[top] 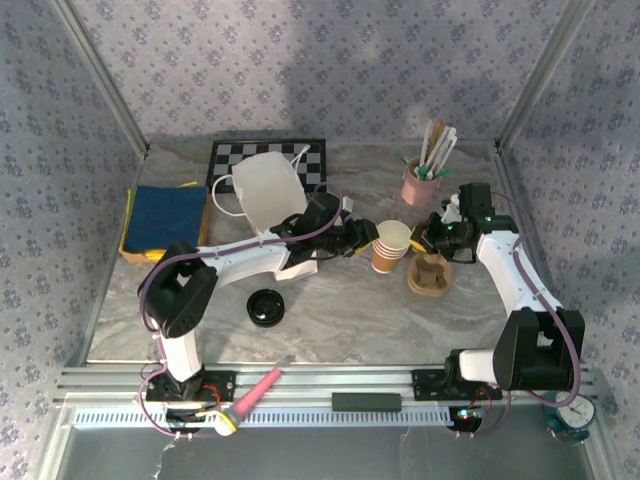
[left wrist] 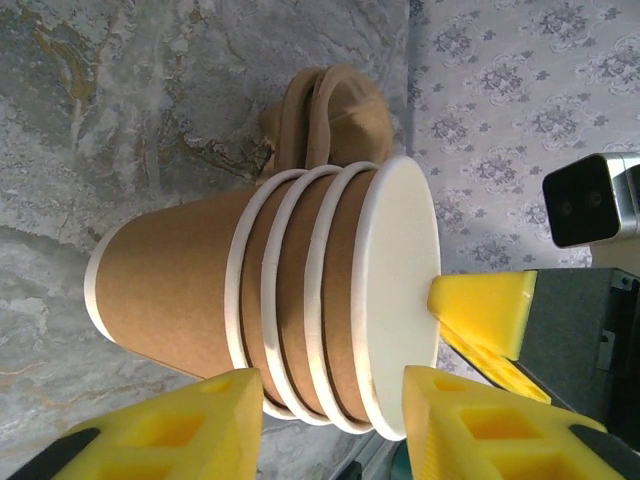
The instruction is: Pack the takeout coffee
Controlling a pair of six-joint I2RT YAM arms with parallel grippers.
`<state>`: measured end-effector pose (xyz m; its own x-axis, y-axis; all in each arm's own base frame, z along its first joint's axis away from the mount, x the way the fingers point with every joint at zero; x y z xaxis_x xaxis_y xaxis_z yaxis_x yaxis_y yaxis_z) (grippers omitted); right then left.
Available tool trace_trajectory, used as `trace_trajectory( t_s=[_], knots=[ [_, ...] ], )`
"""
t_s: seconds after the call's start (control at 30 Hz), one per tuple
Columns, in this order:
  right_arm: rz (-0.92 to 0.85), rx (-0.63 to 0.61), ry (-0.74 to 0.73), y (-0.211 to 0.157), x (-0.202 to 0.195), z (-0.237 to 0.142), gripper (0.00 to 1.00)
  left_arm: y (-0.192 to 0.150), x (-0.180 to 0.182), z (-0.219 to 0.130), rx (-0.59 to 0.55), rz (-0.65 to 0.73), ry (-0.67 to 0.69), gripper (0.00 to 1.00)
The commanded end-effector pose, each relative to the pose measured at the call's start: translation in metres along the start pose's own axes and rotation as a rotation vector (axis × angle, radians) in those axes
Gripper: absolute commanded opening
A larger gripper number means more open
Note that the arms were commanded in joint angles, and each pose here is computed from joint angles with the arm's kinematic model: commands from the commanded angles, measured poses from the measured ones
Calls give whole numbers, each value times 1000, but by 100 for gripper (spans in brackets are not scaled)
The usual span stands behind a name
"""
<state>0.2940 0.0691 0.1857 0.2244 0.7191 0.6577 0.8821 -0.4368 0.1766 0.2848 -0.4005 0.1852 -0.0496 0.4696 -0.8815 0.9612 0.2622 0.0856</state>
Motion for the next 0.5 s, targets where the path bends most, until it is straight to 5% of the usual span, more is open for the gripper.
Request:
trace_trajectory(
  t_s=[0.0, 0.47],
  knots=[
    [1, -11, 44, 0, 7, -6, 0, -3, -4, 5, 14, 8, -25, 40],
    [12, -10, 34, -1, 2, -4, 0, 0, -31, -16, -29, 40, -81, 33]
  ],
)
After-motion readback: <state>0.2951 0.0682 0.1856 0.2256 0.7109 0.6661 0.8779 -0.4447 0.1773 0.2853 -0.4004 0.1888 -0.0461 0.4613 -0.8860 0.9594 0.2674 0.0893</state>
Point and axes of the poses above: each hand's point on the last joint's axis, 136 mm out from that joint toward the fingers, its own z axis out along the fingers, its own x axis along the line the jaws close on, y = z × x, the point moved 4 cm from there along -z, back along the fingers, and after that the axes turned 4 degrees about -z, right-handed, at the moved point
